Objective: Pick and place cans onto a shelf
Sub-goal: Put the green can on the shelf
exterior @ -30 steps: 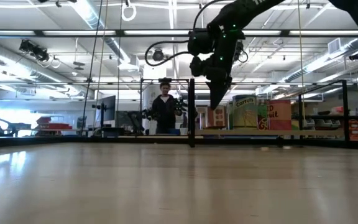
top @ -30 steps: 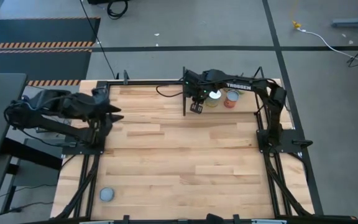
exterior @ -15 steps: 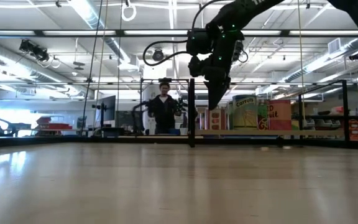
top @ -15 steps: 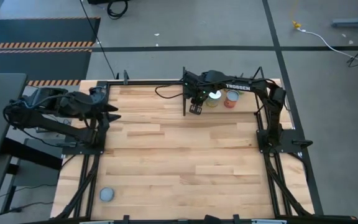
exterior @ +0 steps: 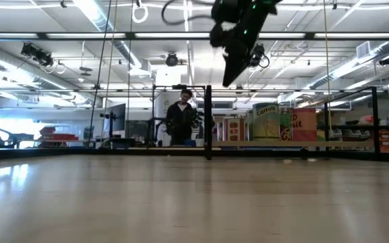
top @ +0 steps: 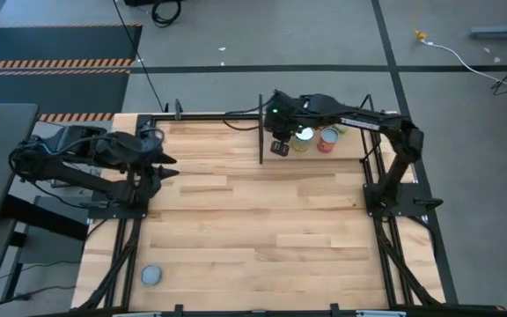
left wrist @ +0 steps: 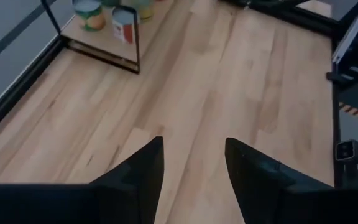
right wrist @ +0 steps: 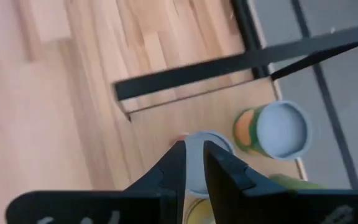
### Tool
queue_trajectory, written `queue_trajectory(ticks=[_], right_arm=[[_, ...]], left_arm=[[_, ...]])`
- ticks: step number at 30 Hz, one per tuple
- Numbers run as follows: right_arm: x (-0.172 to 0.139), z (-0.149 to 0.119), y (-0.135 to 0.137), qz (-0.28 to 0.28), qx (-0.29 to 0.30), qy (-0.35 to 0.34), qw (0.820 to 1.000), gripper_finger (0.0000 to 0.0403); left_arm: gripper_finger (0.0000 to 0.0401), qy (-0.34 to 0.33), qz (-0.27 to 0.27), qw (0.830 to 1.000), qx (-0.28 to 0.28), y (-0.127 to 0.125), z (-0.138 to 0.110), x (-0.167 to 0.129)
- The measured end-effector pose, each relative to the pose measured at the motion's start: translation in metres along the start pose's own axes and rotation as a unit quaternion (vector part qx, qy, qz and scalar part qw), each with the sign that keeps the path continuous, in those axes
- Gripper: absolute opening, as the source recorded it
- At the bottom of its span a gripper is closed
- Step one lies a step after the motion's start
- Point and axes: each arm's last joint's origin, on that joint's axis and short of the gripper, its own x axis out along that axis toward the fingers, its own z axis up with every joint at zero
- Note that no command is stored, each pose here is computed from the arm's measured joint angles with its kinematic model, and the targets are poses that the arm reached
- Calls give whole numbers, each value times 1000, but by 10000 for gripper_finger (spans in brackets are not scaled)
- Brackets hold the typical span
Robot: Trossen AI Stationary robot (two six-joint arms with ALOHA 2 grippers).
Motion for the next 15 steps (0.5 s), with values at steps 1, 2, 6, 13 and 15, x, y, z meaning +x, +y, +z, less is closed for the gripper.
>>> queue_trajectory(ticks=[1, 2, 6, 13, 15], right_arm=[[-9, 0, 2, -1, -1, -11, 1000, 61], [-18, 0, 5, 0, -2, -22, 1000, 61], [-53, -1, 28, 51, -36, -75, 995, 56], [-94, -7, 91, 74, -99, -124, 985, 23], [-101, -10, 105, 66, -105, -131, 984, 12]], left_arm=[[176, 5, 2, 1000, 1, -1, 0, 2], [176, 11, 2, 1000, -3, -2, 0, 5], [174, 70, -23, 997, -21, -8, -15, 21], [171, 267, -68, 958, -78, -29, -82, 67], [171, 321, -73, 940, -90, -37, -99, 76]])
